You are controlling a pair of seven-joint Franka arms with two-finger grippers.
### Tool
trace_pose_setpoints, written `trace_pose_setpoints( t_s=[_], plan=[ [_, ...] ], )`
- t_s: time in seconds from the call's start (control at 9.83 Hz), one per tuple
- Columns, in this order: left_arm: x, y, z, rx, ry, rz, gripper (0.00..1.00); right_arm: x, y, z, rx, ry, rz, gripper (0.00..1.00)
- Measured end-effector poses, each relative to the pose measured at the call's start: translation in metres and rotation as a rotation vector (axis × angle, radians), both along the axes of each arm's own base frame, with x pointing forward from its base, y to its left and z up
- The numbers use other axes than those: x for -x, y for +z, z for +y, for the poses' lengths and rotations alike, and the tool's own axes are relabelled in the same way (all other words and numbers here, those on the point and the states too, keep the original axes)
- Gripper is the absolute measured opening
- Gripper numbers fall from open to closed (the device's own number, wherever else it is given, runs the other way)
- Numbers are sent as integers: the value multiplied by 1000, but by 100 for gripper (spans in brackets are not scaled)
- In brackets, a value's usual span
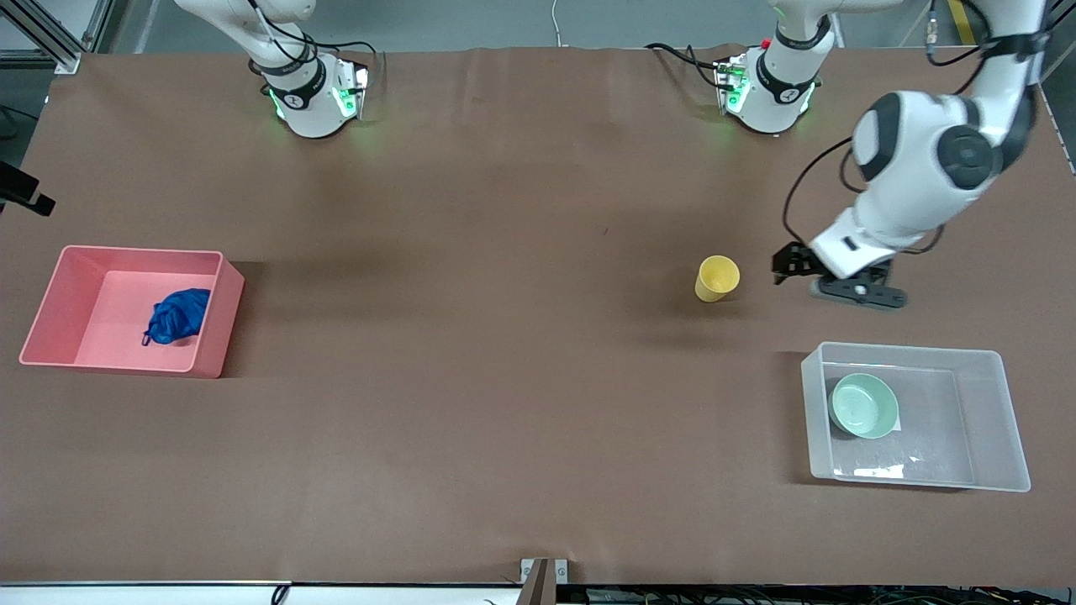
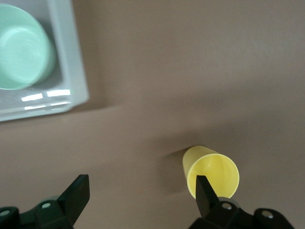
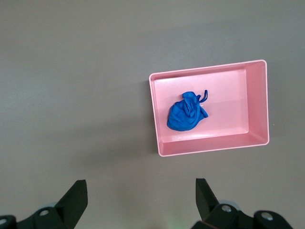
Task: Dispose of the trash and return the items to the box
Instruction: 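Withdraw the right gripper while the left gripper moves to the yellow cup, then grasp the yellow cup with the left gripper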
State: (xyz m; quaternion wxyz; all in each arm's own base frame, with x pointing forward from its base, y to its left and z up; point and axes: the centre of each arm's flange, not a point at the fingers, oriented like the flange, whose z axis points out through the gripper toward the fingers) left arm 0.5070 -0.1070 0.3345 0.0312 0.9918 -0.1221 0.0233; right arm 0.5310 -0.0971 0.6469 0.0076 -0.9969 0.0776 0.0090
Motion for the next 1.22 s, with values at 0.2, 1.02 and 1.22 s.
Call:
trace_pose_setpoints(
  t_s=[0.2, 1.02, 1.22],
  plan=[
    [18, -54, -19, 3, -39, 45, 96, -3, -1, 13, 13, 28, 2, 100],
    [27, -104, -40, 16, -77, 114, 3, -2, 16, 12, 39, 74, -31, 100],
    [18, -64, -38, 4, -94, 113, 3, -2, 17, 12, 40, 74, -31, 100]
  ],
)
